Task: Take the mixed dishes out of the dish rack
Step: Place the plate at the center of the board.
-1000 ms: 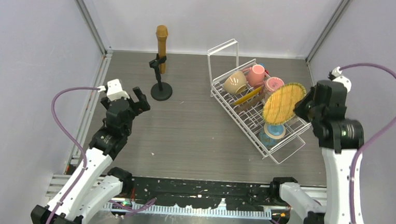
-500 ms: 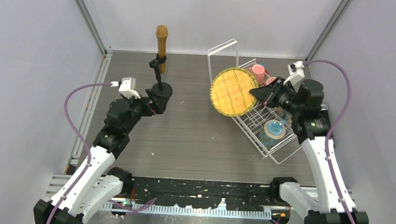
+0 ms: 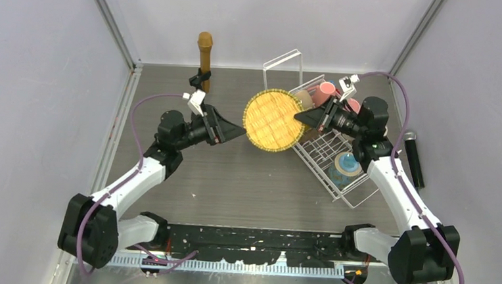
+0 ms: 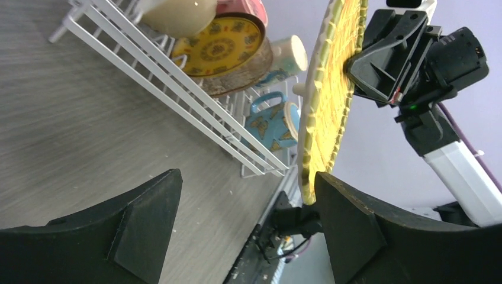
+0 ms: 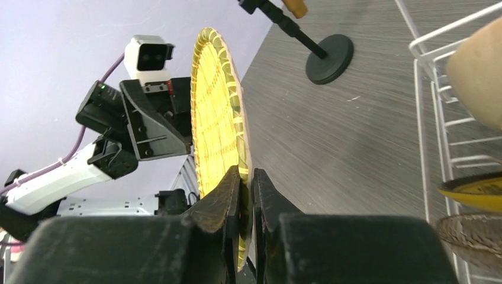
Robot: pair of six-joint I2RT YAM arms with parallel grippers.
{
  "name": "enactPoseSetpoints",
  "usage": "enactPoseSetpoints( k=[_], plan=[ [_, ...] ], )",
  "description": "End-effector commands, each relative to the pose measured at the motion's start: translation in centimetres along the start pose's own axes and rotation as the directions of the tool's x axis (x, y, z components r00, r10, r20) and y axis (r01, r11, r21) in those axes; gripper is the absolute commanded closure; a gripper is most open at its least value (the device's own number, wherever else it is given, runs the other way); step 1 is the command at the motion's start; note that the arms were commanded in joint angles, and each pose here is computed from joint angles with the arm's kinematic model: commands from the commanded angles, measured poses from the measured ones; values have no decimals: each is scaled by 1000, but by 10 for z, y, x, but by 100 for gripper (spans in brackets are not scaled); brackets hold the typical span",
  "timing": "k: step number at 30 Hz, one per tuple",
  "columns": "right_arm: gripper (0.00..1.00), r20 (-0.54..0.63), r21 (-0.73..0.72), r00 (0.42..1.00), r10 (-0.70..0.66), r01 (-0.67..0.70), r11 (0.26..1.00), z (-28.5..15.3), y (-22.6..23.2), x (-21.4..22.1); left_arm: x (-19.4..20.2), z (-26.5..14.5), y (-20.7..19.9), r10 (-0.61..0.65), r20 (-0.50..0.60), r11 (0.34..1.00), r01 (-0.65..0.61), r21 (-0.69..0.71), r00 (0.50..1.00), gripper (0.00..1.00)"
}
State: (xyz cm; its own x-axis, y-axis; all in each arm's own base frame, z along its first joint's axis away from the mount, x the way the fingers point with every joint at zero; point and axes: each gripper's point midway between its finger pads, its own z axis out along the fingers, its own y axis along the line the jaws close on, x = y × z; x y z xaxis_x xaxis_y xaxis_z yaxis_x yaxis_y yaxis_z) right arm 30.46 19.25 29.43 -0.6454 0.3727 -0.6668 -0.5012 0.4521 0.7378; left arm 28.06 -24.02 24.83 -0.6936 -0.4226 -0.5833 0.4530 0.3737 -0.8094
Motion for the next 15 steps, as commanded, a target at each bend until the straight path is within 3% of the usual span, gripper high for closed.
enactPoseSetpoints(
  k=[1, 5, 8, 12, 14, 15],
  plan=[
    [99, 3, -134, 998, -60, 60, 989, 8, 29, -7, -9, 9, -43, 31, -17, 988, -28, 152, 999, 16],
    [99, -35, -135, 998, -57, 52, 989, 14, 26, 0, -8, 13, -43, 6, -22, 985, -2, 170, 1000, 22],
    [99, -64, -135, 996, -58, 49, 990, 17, 27, 8, -8, 15, -40, -12, -22, 985, 15, 170, 1000, 33],
    [99, -91, -149, 994, -64, 50, 988, 20, 30, 16, -7, 20, -32, -43, -22, 988, 46, 150, 999, 66],
    [98, -101, -141, 993, -64, 50, 989, 21, 27, 19, -8, 23, -27, -65, -18, 989, 67, 131, 998, 93],
    [95, -104, -134, 993, -64, 50, 990, 21, 26, 19, -7, 24, -23, -78, -19, 990, 79, 117, 997, 100]
  ],
)
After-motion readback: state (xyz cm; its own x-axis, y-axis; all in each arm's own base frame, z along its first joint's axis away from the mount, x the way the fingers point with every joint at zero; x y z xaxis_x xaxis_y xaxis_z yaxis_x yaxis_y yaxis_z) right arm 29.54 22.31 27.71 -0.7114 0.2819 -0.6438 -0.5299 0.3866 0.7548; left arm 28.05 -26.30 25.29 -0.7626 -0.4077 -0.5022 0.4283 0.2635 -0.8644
